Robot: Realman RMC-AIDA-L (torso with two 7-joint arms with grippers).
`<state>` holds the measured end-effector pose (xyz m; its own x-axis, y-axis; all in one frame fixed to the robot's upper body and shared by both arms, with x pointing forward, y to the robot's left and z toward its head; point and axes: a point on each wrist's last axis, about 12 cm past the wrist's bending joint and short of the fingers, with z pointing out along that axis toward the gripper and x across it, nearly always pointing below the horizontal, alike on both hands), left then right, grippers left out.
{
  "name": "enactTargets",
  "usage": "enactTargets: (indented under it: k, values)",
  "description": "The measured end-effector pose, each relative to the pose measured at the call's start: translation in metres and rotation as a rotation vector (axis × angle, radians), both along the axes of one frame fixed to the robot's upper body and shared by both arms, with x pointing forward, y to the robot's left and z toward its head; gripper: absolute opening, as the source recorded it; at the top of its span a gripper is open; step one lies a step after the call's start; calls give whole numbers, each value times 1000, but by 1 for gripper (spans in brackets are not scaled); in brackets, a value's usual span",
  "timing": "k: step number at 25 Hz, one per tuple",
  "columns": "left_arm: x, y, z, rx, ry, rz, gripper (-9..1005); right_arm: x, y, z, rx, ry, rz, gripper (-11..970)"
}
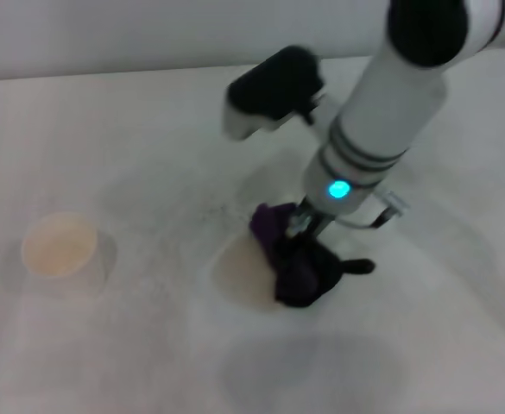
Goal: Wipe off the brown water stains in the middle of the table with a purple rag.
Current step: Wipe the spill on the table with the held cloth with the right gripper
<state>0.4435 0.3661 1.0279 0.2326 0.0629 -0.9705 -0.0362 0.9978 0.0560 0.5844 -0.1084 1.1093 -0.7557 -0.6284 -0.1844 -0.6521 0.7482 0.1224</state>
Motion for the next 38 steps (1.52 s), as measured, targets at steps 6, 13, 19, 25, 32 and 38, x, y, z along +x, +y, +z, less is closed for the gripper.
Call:
enactTargets:
  k: [6,13,19,25,32,38]
  values:
    - [4,-1,1,0,-4,-7,893,-22,37,-3,72,6,119,90]
    - [4,-3,1,-1,-5,-10,893,-41,61,-3,135,4,245,88]
    - [0,-1,-1,-1,3,-1,894,-26,50,-4,89,-31,192,86]
    - [0,0,-2,-3,12,7,894,6,5,4,-28,-109,21,85]
    - [5,-1,0,-3,5,0,894,29,-29,12,-89,-194,-96,85]
    - [10,-2,0,-4,15,-2,894,16,-1,8,-20,-166,18,86]
